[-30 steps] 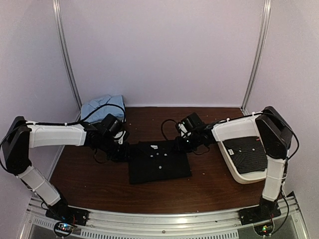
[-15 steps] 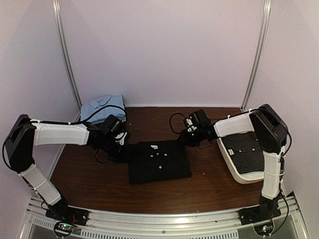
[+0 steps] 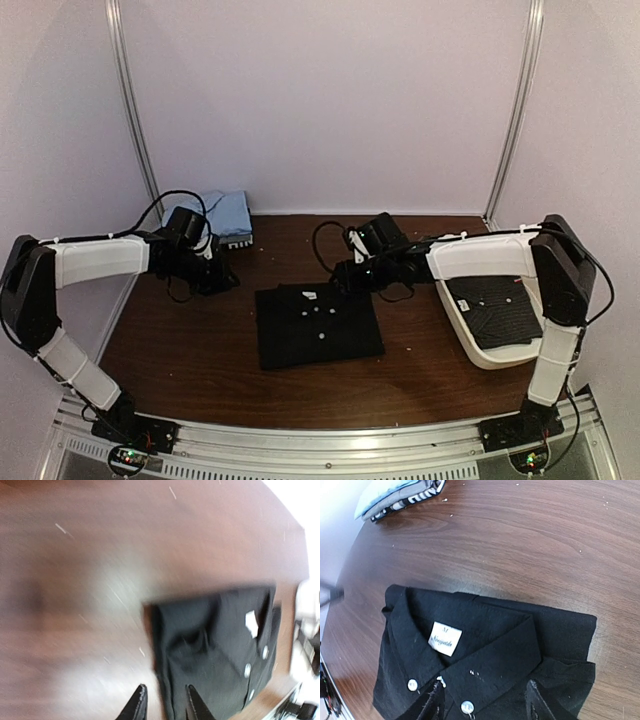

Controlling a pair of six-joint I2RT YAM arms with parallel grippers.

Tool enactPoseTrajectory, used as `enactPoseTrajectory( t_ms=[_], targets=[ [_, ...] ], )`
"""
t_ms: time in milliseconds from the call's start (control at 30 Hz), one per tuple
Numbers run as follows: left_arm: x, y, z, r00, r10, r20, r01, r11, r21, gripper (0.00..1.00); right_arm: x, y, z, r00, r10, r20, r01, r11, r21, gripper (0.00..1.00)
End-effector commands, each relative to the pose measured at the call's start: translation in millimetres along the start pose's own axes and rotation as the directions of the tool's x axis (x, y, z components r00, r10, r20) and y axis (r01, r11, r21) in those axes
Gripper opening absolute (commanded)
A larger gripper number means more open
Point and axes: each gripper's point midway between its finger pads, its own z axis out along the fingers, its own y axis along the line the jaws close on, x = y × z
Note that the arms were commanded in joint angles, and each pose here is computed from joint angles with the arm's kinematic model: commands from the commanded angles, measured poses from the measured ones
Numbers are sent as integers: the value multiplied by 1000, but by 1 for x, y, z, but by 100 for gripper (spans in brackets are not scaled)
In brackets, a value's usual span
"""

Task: Fold and stack the long sleeve shirts
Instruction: Move the square-folded shirt to the center of the board.

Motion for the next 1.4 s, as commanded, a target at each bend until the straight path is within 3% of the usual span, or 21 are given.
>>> enactPoseTrajectory(
  t_ms=[0, 67, 100, 167, 433, 700, 1367],
  targets=[
    [-60, 7, -16, 978, -107, 179, 91, 991, 96, 29, -11, 3, -26, 998, -6, 55, 5, 1000, 10, 62],
    [-79, 12, -16, 961, -157, 225, 128, 982, 139, 31, -12, 5, -35, 997, -4, 74, 4, 1000, -3, 71],
    [-87, 15, -15, 953, -178, 244, 143, 978, 155, 32, -11, 5, -39, 997, -1, 80, 1, 1000, -6, 84],
    [-102, 23, -12, 935, -219, 278, 175, 969, 175, 34, -12, 5, -48, 995, 1, 96, 0, 1000, -12, 99],
    [-138, 65, 10, 831, -431, 351, 365, 900, 239, 36, -21, 1, -94, 982, 4, 188, -4, 1000, -2, 100],
    [-156, 90, 36, 752, -534, 385, 470, 845, 255, 36, -36, 6, -146, 955, 7, 295, 4, 999, -35, 100],
    [-192, 120, 94, 666, -635, 391, 569, 772, 284, 35, -56, -5, -270, 844, -5, 536, 11, 1000, -9, 100]
  ],
)
